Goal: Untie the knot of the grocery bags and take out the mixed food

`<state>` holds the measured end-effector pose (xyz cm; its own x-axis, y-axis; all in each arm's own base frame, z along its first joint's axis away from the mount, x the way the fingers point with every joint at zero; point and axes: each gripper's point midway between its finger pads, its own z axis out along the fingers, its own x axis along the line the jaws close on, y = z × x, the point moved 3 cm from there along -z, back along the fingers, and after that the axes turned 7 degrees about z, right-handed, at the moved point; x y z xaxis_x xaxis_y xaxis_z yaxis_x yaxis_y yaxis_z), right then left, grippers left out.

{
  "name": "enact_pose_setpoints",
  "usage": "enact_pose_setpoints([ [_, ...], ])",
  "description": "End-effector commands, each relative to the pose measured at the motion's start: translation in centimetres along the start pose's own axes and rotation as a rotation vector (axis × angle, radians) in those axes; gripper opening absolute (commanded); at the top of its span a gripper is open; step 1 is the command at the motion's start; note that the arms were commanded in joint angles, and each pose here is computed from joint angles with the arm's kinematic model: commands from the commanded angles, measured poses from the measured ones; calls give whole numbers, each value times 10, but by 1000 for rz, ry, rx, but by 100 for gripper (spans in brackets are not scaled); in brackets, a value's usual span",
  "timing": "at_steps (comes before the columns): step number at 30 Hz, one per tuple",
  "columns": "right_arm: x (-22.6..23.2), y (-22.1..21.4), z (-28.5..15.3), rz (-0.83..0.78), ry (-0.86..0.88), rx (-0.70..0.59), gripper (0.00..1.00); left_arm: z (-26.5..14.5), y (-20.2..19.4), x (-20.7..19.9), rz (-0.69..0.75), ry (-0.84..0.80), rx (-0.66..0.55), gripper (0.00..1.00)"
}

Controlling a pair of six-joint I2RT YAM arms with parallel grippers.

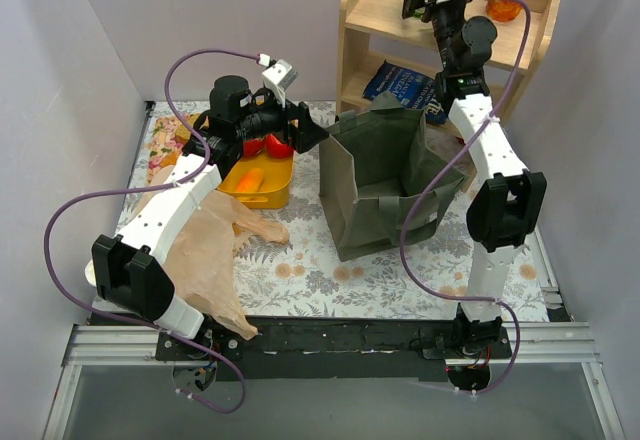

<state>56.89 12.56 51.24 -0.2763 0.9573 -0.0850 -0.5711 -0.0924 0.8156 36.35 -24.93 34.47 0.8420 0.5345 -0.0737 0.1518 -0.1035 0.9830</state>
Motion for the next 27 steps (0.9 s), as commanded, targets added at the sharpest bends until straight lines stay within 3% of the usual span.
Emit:
enact_pose_setpoints([
  [1,-4,88,-13,-66,-46,-132,98,-15,20,-11,51,-14,-57,95],
  [7,26,102,-70,-52,120,-67,98,-20,26,-14,77,-13,-80,96],
  [8,36,129,-85,-57,156,-96,98,-21,30,-13,87,-7,-90,97],
  [10,55,100,-117,-32,240,9,98,-23,37,-12,98,1,-105,98],
  [11,64,126,-135,-30,269,-15,98,-24,39,-12,103,5,-108,98],
  [12,77,100,-156,-18,331,62,98,-24,44,-12,111,11,-119,98],
  [16,116,85,-228,-27,572,283,98,-24,47,-9,120,27,-123,98],
  [17,124,59,-257,-3,630,453,98,-25,47,-8,124,34,-122,98],
  [19,140,48,-282,-107,738,542,98,-25,45,-5,124,55,-111,98],
  [20,145,27,-314,-116,795,716,98,-26,46,-3,129,68,-111,98],
  [22,144,19,-328,-151,769,865,98,-30,46,2,148,117,-99,98],
  [24,119,15,-329,-144,532,971,98,-36,40,9,159,175,-53,98],
  [27,100,24,-341,-150,390,1044,98,-58,23,28,249,331,43,98],
])
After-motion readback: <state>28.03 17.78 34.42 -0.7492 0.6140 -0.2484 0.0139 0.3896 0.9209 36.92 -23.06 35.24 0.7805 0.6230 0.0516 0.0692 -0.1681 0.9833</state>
